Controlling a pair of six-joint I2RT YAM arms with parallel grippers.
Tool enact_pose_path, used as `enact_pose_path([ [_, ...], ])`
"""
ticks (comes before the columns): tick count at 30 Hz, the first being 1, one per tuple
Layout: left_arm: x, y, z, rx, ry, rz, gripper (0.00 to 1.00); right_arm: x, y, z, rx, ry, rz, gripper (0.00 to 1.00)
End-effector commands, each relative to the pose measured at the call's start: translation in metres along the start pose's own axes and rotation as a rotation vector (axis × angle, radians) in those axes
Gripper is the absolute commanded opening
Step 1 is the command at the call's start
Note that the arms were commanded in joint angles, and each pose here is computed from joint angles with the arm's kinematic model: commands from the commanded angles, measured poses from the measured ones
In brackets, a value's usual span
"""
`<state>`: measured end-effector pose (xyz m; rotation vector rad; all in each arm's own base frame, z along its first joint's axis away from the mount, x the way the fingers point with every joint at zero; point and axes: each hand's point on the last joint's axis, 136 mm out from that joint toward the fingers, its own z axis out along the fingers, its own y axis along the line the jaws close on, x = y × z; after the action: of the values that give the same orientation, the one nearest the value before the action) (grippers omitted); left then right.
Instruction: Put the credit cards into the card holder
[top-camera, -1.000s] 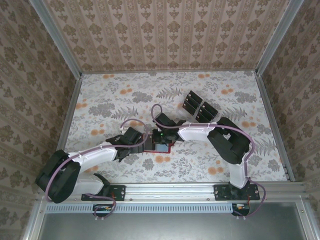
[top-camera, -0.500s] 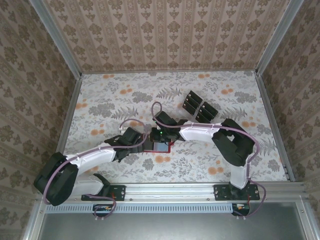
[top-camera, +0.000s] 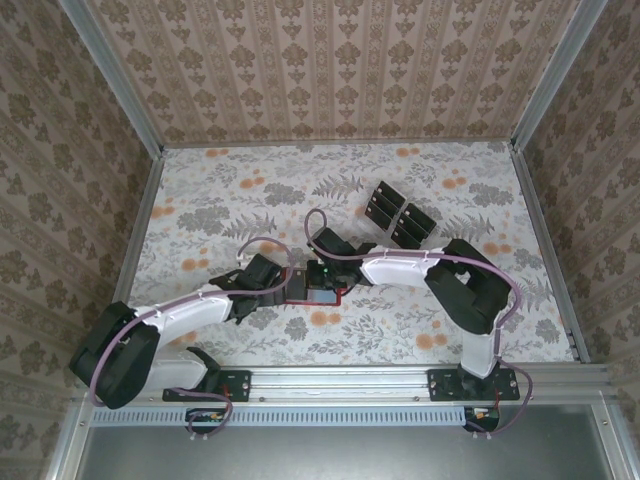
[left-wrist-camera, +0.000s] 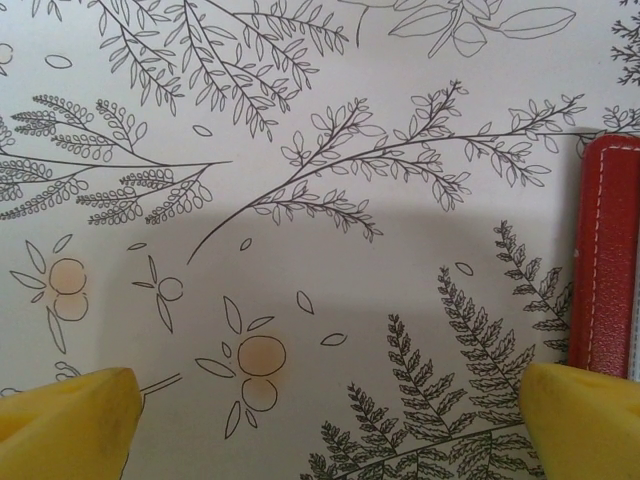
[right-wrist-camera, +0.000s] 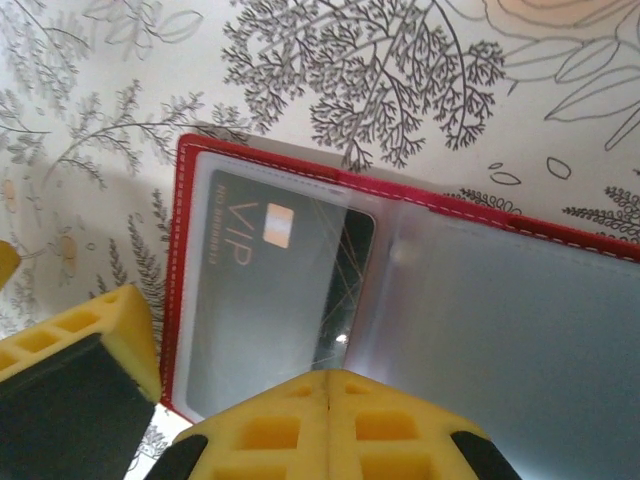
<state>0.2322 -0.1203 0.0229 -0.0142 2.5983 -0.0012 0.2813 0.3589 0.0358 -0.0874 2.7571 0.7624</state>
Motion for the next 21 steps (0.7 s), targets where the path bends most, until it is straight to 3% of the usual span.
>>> enact_pose_path([
  [1, 0.002, 0.004, 0.002, -0.022, 0.009, -0.003, 1.0, 0.008, -0.012, 0.009, 0.05, 0.023, -0.006, 0.05],
  [21, 0.007, -0.001, 0.006, 0.007, 0.024, -0.011, 1.0, 0.012, 0.006, 0.024, 0.014, 0.058, -0.021, 0.03],
])
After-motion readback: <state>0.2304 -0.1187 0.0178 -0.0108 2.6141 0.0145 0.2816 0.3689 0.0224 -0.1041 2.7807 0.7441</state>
